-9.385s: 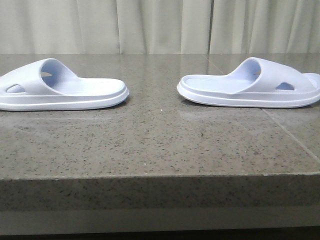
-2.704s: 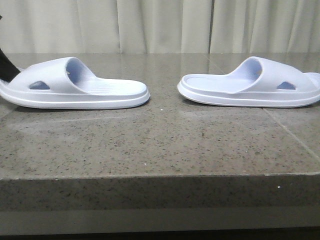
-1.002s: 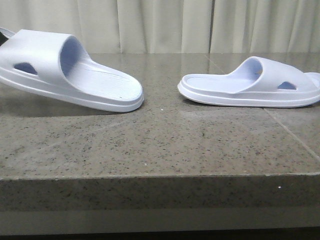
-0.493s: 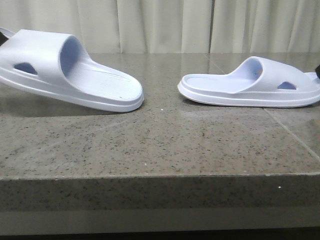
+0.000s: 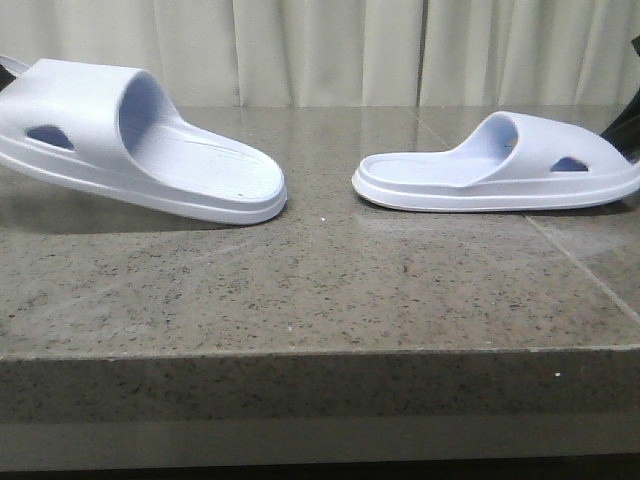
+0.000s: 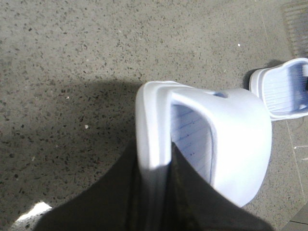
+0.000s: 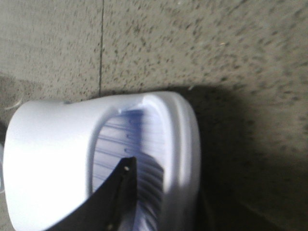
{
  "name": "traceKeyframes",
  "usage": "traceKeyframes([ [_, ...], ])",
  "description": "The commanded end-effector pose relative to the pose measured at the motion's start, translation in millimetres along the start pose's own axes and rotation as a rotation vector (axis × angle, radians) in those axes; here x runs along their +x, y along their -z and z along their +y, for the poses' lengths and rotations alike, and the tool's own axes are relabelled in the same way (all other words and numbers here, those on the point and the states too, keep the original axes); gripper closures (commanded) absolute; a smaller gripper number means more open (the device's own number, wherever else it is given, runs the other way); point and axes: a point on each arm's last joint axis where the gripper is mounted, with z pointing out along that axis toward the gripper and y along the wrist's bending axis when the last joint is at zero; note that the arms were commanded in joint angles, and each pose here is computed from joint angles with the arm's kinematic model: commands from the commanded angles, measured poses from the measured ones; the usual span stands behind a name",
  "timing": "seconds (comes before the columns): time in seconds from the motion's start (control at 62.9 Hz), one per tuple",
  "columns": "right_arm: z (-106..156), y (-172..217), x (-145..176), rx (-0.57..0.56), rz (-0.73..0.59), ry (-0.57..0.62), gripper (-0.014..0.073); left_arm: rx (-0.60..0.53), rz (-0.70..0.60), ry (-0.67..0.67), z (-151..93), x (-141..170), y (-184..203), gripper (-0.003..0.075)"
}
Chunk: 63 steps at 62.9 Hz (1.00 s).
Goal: Insert blue slippers together front up
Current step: 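Grasp the heel of the other slipper with the right gripper, then lift the slipper with the right gripper and swing it toward the left gripper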
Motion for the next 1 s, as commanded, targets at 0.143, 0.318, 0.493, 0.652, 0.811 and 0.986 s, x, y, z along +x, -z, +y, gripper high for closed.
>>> traceKeyframes([
  [0.143,16,7,-4,-0.036,-0.014,0.051,0.0603,0.037,-0.067,-0.031,-19,-7,12,0.0741],
  [0.318,20,10,-4,-0.045,-0.020,0.057,0.0659,0.037,-0.067,-0.031,-19,-7,12,0.0741],
  [0.493,47,33,-1,-0.077,-0.047,0.128,0.0659,0.037,-0.067,-0.031,-19,-7,12,0.0741],
  [0.652,86,68,10,-0.080,-0.131,0.230,0.0659,0.037,-0.067,-0.031,-19,-7,12,0.0741],
  [0.811,121,103,37,-0.059,-0.243,0.304,0.0659,0.037,-0.067,-0.031,-19,-7,12,0.0741],
  [0.986,140,131,66,-0.040,-0.332,0.334,0.0659,0.036,-0.069,-0.031,-19,-7,12,0.0741],
])
